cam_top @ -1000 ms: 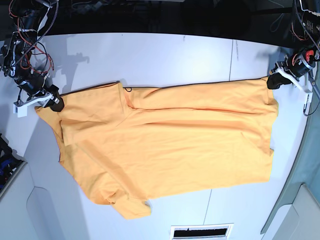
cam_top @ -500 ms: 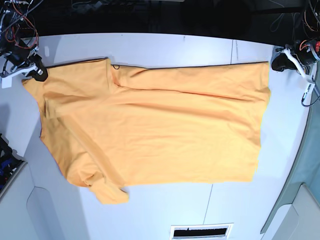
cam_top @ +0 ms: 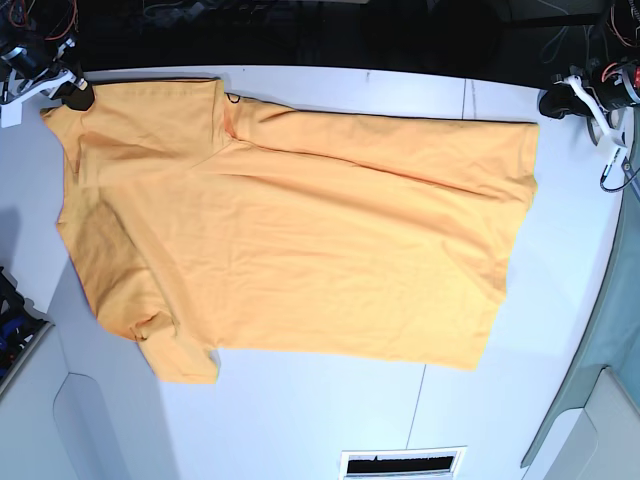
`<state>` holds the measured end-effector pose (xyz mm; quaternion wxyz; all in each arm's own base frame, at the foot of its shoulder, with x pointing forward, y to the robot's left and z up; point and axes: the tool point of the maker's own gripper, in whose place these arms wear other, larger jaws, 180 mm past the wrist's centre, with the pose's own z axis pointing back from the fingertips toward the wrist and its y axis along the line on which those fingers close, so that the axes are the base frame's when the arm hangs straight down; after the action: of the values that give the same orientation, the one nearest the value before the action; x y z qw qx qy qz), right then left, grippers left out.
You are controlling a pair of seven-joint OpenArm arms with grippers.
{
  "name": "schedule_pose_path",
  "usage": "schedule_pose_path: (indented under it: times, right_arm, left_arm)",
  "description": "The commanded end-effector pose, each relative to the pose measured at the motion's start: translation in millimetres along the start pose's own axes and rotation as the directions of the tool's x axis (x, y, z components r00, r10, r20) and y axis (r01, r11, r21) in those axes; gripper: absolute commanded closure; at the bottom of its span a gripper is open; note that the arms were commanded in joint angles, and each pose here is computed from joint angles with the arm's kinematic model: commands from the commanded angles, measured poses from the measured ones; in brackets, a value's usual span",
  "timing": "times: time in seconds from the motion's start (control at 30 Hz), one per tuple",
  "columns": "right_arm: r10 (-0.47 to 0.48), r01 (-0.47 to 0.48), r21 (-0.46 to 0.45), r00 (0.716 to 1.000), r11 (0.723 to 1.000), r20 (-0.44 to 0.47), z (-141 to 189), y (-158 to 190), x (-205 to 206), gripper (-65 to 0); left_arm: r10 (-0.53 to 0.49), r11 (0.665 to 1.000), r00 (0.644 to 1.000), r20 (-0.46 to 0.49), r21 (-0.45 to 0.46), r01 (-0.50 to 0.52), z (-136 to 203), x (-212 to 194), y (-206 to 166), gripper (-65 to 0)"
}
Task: Layout the t-shirt on the table in an organized manner, then fold the t-shirt properly
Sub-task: 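Release and move the left gripper to the folded shirt's side edge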
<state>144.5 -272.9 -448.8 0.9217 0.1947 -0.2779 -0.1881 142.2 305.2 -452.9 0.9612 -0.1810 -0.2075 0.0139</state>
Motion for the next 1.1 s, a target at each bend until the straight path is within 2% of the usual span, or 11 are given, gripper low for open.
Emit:
schedule_pose_path:
  times: [0.0,0.13,0.27,0.33,0.43,0.5,0.63,0.73,0.9,1.07]
  right_arm:
    - [0.018,-0.018,-0.005,0.999,1.0,0.046,8,-3,15,0.0]
    - [0.029,-0.028,-0.018,0.998,0.999,0.051,12,-8,20,0.0]
    - [0.047,-0.045,-0.027,0.997,0.999,0.056,15,-11,28,0.0]
    - [0.052,-0.05,-0.029,0.997,0.998,0.058,15,-12,30,0.0]
    - [0.058,-0.056,-0.036,0.997,0.998,0.06,18,-14,34,-18.5]
    - [0.071,-0.069,-0.046,0.995,0.997,0.063,21,-18,39,-22.8]
    - [0.097,-0.09,-0.071,0.989,0.993,0.109,35,-27,62,-22.8]
    - [0.122,-0.106,-0.097,0.977,0.99,0.176,44,-31,90,-22.8]
    - [0.183,-0.146,-0.136,0.93,0.98,0.32,49,-24,151,-22.8]
    - [0.243,-0.198,-0.154,0.894,0.968,0.378,32,-4,202,-22.8]
  left_arm:
    - [-0.017,1.0,0.999,0.037,-0.007,0.018,7,14,1,0.0]
    - [0.011,0.999,0.998,0.063,-0.038,-0.008,7,19,-5,-0.3]
    - [0.043,0.996,0.996,0.074,-0.075,-0.037,8,22,-11,-16.6]
    - [0.051,0.995,0.996,0.077,-0.086,-0.045,8,23,-13,-20.5]
    - [0.043,0.995,0.996,0.082,-0.097,-0.035,9,27,-17,-20.7]
    - [0.015,0.995,0.995,0.097,-0.104,-0.004,11,34,-23,-20.7]
    - [-0.071,0.989,0.984,0.166,-0.113,0.09,22,63,-42,-20.7]
    - [-0.14,0.979,0.961,0.237,-0.112,0.171,31,89,-58,-20.7]
    - [-0.189,0.968,0.917,0.351,-0.089,0.233,39,133,-67,-21.6]
    - [-0.23,0.962,0.891,0.392,-0.044,0.268,33,159,-63,-25.6]
